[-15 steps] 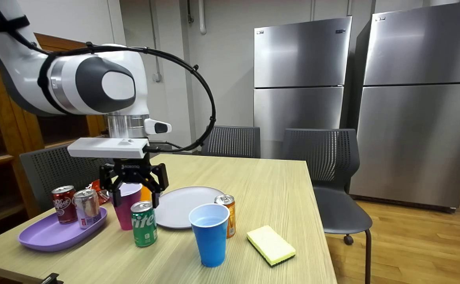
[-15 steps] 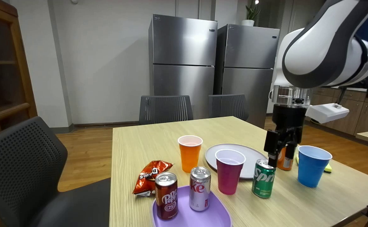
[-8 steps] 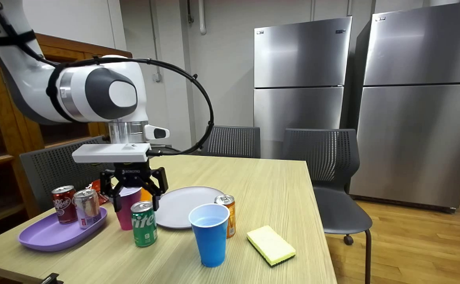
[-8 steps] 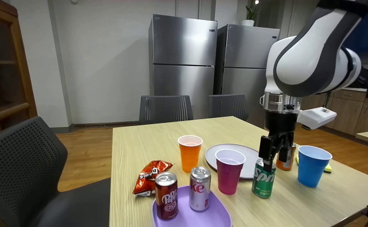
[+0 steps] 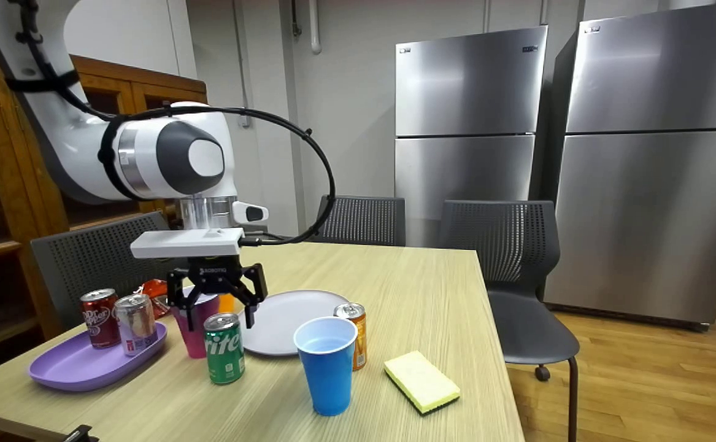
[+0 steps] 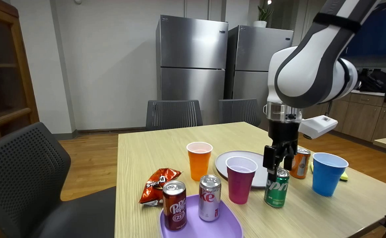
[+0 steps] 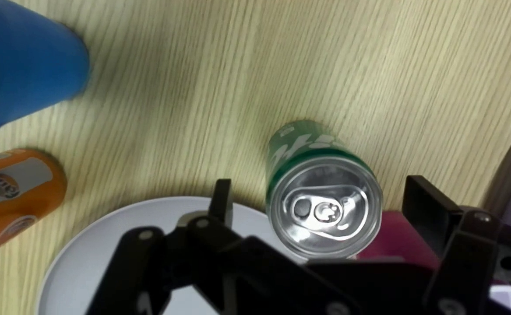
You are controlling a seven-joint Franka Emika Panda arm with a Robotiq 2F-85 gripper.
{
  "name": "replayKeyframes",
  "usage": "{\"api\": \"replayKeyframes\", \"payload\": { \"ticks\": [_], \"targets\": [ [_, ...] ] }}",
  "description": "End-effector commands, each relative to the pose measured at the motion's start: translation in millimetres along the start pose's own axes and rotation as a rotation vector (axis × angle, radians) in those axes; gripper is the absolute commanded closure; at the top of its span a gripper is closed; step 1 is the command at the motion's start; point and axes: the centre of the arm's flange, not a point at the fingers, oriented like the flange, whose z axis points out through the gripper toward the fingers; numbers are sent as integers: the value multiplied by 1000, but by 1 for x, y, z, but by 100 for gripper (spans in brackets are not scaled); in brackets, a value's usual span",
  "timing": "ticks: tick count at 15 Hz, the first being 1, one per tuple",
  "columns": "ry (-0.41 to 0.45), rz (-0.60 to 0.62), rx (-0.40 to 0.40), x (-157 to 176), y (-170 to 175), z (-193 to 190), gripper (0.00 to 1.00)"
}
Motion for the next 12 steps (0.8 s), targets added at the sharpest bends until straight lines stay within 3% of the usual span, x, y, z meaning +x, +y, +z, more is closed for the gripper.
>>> {"api": "replayKeyframes", "payload": {
  "ticks": [1,8,9,10,12],
  "targets": [
    [-4,1,-14,16,-4,5,0],
    [-16,-4,-14,15,-8,10,0],
    [-16,-4,-14,14,-8,10,25],
    [-15,-5,-14,13,-8,10,28],
    [-15,-5,-16,11,-9,8,44]
  ]
}}
